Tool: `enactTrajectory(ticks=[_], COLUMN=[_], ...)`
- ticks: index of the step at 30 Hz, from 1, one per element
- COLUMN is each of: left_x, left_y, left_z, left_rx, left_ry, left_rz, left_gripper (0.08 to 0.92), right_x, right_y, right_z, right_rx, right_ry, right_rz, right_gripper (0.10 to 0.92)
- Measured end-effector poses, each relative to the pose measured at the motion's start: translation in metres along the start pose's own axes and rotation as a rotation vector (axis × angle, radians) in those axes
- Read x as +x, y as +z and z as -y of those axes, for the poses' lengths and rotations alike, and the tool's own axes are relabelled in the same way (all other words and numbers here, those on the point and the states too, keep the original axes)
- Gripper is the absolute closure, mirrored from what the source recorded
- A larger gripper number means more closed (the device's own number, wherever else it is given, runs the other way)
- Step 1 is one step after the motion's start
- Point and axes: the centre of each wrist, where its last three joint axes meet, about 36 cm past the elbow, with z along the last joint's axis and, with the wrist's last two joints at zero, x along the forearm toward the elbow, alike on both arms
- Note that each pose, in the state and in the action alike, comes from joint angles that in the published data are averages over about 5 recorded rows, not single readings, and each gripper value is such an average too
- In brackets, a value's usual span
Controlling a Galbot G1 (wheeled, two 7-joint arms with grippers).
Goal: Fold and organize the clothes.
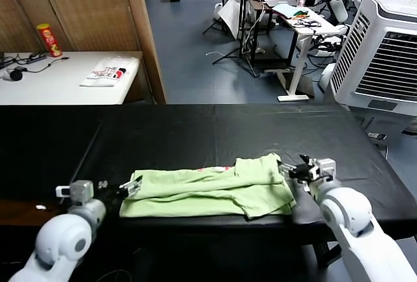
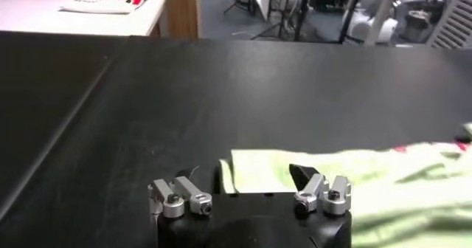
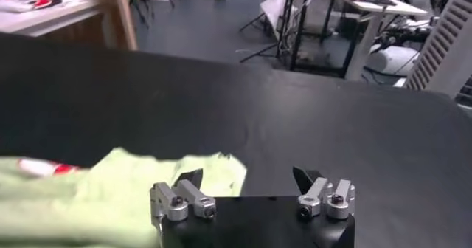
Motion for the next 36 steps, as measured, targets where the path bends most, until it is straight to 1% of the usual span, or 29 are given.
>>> enactTrajectory(ticks=[4, 7, 15, 16, 18, 19, 20, 21, 24, 26, 27, 28, 31, 32, 34, 36], left_x=[-0.02, -0.031, -0.042, -0.043, -0.045, -0.045, -0.045, -0.045, -0.044, -0.043, -0.042, -0.041, -0.041, -0.042, -0.045, -0.05], left_y=[0.0, 0.003, 0.01, 0.011, 0.012, 0.012, 0.013, 0.013, 0.013, 0.013, 0.013, 0.013, 0.014, 0.014, 0.016, 0.017], left_z=[-0.003, -0.004, -0.01, -0.011, -0.012, -0.013, -0.013, -0.013, -0.011, -0.008, -0.007, -0.005, -0.001, 0.0, 0.003, 0.005], left_rx=[0.033, 0.049, 0.061, 0.063, 0.066, 0.067, 0.07, 0.074, 0.089, 0.097, 0.096, 0.093, 0.068, 0.056, 0.03, 0.007], left_ry=[0.004, 0.007, 0.005, 0.004, 0.002, 0.001, 0.002, 0.004, 0.022, 0.04, 0.049, 0.057, 0.067, 0.065, 0.049, 0.025], left_rz=[-0.016, -0.033, -0.061, -0.063, -0.065, -0.065, -0.065, -0.066, -0.066, -0.064, -0.062, -0.06, -0.051, -0.045, -0.021, 0.014], left_gripper=[0.201, 0.201, 0.201, 0.203, 0.215, 0.235, 0.256, 0.292, 0.438, 0.555, 0.606, 0.673, 0.815, 0.842, 0.865, 0.864], right_x=[-0.017, -0.025, -0.034, -0.034, -0.035, -0.035, -0.035, -0.035, -0.036, -0.036, -0.036, -0.036, -0.037, -0.037, -0.038, -0.04], right_y=[0.0, 0.002, 0.011, 0.012, 0.014, 0.015, 0.017, 0.018, 0.021, 0.024, 0.026, 0.027, 0.031, 0.033, 0.036, 0.039], right_z=[-0.007, -0.01, -0.016, -0.017, -0.018, -0.018, -0.019, -0.02, -0.022, -0.023, -0.024, -0.025, -0.027, -0.028, -0.03, -0.033], right_rx=[-0.001, -0.002, 0.005, 0.005, 0.005, 0.004, 0.004, 0.005, 0.007, 0.011, 0.014, 0.017, 0.022, 0.022, 0.019, 0.012], right_ry=[-0.004, -0.012, -0.019, -0.019, -0.019, -0.019, -0.018, -0.017, -0.009, 0.001, 0.007, 0.016, 0.047, 0.059, 0.077, 0.088], right_rz=[-0.015, -0.029, -0.055, -0.056, -0.059, -0.06, -0.061, -0.061, -0.056, -0.047, -0.041, -0.034, -0.012, -0.005, 0.006, 0.016], right_gripper=[0.225, 0.241, 0.355, 0.375, 0.441, 0.48, 0.536, 0.584, 0.749, 0.831, 0.855, 0.862, 0.866, 0.865, 0.865, 0.865])
